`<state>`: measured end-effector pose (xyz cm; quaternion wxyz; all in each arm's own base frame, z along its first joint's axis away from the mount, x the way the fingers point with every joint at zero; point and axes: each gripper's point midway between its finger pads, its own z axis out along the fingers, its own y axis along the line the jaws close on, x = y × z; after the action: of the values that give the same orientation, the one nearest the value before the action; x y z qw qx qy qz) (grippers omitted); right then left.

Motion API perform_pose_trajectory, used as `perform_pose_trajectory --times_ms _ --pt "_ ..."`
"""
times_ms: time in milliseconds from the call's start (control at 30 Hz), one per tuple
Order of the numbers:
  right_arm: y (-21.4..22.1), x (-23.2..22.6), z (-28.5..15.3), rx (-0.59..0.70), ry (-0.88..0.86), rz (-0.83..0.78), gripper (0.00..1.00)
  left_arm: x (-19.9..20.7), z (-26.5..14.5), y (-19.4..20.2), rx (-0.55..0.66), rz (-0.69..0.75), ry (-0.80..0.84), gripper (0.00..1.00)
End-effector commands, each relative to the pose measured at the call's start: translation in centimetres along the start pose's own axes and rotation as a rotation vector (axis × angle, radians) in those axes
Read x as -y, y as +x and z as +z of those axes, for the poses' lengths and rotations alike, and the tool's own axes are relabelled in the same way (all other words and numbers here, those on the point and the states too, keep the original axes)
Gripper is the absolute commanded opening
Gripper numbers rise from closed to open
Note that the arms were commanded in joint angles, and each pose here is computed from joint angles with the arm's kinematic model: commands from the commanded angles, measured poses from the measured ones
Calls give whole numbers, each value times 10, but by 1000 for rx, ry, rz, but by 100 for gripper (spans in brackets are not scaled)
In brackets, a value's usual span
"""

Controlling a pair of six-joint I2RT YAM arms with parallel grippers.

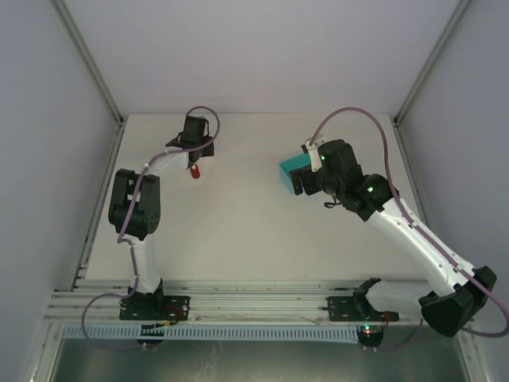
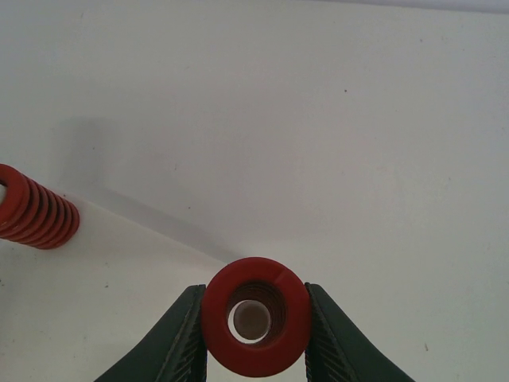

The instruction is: Install the large spring

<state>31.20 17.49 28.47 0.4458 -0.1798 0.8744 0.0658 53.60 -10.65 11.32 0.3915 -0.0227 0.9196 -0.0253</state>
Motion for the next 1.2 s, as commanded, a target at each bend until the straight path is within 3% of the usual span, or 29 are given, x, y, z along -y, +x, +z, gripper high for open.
perform_pose_trajectory --times_ms 0,100,200,567,767,833,900,1033,1167 --pt "-8 5 -8 16 17 10 99 3 2 -16 42 4 10 11" --pt "-8 5 -7 13 17 9 99 2 4 -13 34 4 6 15" --pt "-7 5 -7 9 19 9 99 1 4 -11 28 1 3 30" --pt "-8 12 -8 29 29 45 99 2 -27 -25 78 -44 25 60" --pt "-2 56 -1 60 222 109 99 -1 -67 -43 141 -95 38 73" --pt "4 75 3 47 300 125 99 -1 -87 -52 175 -119 53 83" --pt "10 92 8 43 362 128 99 -2 -102 -53 200 -134 61 99" --pt "30 128 18 52 463 168 99 -10 -125 -42 261 -141 56 99" --pt "56 158 30 51 520 258 99 -15 -132 -26 328 -15 43 99"
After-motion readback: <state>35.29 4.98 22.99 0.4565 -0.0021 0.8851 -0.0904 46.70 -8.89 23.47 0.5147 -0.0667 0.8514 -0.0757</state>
